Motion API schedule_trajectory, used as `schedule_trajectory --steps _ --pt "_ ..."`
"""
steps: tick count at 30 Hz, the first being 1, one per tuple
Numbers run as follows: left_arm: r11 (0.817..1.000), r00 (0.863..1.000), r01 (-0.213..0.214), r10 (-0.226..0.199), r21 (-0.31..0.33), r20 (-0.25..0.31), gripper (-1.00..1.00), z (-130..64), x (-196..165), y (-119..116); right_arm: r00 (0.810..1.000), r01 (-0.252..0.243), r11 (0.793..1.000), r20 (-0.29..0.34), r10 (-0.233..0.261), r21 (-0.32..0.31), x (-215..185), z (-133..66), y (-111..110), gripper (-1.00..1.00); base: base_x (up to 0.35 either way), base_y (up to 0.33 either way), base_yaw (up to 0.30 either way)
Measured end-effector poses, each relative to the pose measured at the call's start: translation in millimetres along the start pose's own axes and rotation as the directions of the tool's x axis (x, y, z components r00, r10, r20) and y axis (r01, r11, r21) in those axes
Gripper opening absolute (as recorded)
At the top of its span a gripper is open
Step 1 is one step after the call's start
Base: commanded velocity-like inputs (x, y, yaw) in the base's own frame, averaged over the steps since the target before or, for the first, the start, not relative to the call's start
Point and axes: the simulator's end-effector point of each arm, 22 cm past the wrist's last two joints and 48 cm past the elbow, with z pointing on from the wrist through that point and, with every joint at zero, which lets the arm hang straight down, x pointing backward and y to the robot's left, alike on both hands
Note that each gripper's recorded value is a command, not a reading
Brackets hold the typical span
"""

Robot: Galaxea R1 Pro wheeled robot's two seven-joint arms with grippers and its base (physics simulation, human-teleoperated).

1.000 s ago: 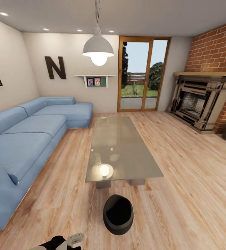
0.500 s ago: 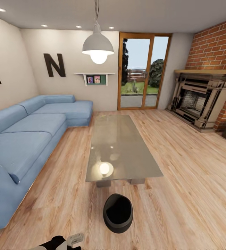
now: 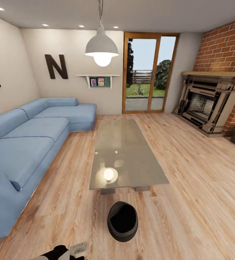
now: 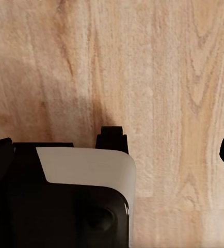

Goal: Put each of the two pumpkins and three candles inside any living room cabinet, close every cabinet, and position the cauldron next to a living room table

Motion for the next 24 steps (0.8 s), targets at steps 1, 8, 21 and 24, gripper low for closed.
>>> schedule_trajectory --steps 1,8,21,24 --pt "1.0 1.0 0.0 0.0 0.0 0.0 1.0 -1.6 -0.1 -0.3 1.0 0.001 1.0 0.0 -0.001 0.0 -0.1 -1.6 0.0 1.0 0.0 0.0 0.0" --pt "1.0 1.0 0.001 -0.001 -0.001 0.0 1.0 -12.4 -0.3 -1.5 1.0 0.003 1.0 -0.001 -0.003 0.001 -0.6 -12.6 0.0 1.0 0.0 0.0 0.0" --pt "1.0 0.999 -0.003 0.003 -0.003 0.05 1.0 -32.1 -11.3 -3.6 0.998 0.004 1.0 -0.061 -0.004 0.003 44.1 -25.1 -1.2 1.0 0.0 0.0 0.0" --pt "1.0 0.999 -0.004 0.004 -0.002 0.053 1.0 -36.4 -11.8 -5.2 0.995 0.004 1.0 -0.102 -0.004 0.003 76.1 -25.9 -0.8 1.0 0.0 0.0 0.0"
